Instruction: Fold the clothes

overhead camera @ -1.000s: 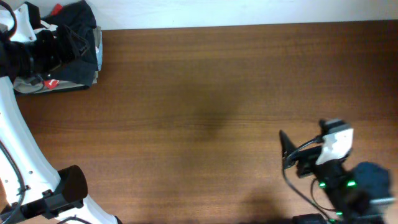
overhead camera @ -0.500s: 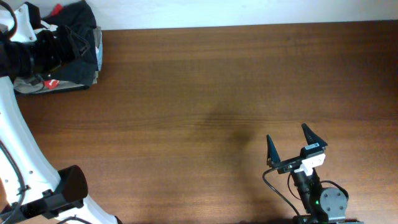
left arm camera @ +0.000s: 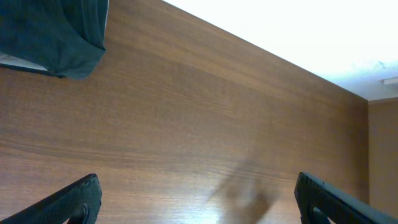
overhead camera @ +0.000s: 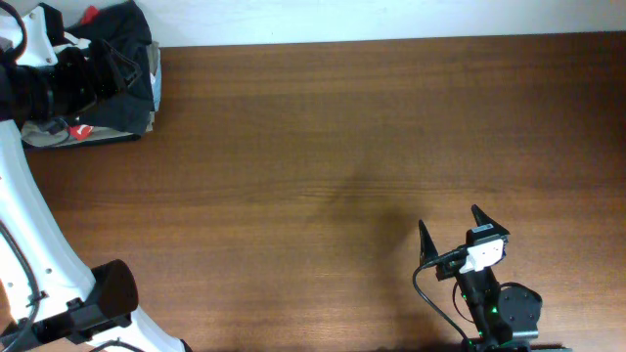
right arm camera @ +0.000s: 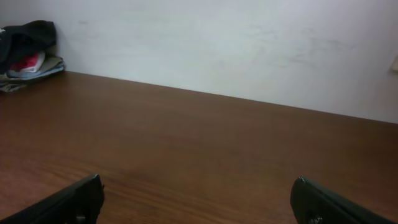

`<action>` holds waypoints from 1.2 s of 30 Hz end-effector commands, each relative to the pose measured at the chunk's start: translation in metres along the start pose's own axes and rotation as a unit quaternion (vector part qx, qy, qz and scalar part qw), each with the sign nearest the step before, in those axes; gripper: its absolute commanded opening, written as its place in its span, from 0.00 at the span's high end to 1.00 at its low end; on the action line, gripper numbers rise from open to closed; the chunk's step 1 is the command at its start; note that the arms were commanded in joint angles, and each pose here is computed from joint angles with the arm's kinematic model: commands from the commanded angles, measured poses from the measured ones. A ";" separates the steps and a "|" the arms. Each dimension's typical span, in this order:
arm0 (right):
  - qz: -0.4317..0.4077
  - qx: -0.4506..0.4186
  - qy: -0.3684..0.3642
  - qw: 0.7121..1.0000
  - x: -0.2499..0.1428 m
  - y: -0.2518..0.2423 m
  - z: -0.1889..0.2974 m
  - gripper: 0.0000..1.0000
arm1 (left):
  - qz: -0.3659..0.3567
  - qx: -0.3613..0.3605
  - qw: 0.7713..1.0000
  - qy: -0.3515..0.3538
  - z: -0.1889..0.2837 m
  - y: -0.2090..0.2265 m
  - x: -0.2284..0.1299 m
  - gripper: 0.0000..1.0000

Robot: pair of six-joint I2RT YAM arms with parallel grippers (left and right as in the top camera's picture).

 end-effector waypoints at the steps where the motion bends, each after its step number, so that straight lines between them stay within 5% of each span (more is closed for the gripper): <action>1: 0.001 -0.012 0.004 1.000 -0.002 -0.003 0.000 0.01 | -0.005 0.000 1.000 -0.006 0.004 0.000 0.000 0.01; 25: 0.001 -0.012 0.003 1.000 -0.002 -0.003 0.000 0.01 | -0.009 0.019 1.000 -0.003 0.000 0.001 -0.002 0.01; 32: 0.001 -0.012 0.003 1.000 -0.002 -0.003 0.000 0.01 | -0.085 0.122 0.989 -0.006 0.002 -0.018 -0.047 0.01; 36: 0.001 -0.012 0.003 1.000 -0.002 -0.003 0.000 0.01 | -0.163 0.122 0.978 -0.041 -0.017 -0.021 -0.088 0.01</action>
Point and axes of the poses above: each gripper's point midway between its finger pads, its own z axis back along the fingers, its own y axis along the line the jaws close on, x = y × z, the point moved 6 cm from there along z, back along the fingers, and after that the axes turned 8 degrees about z, right-handed, at the moved point
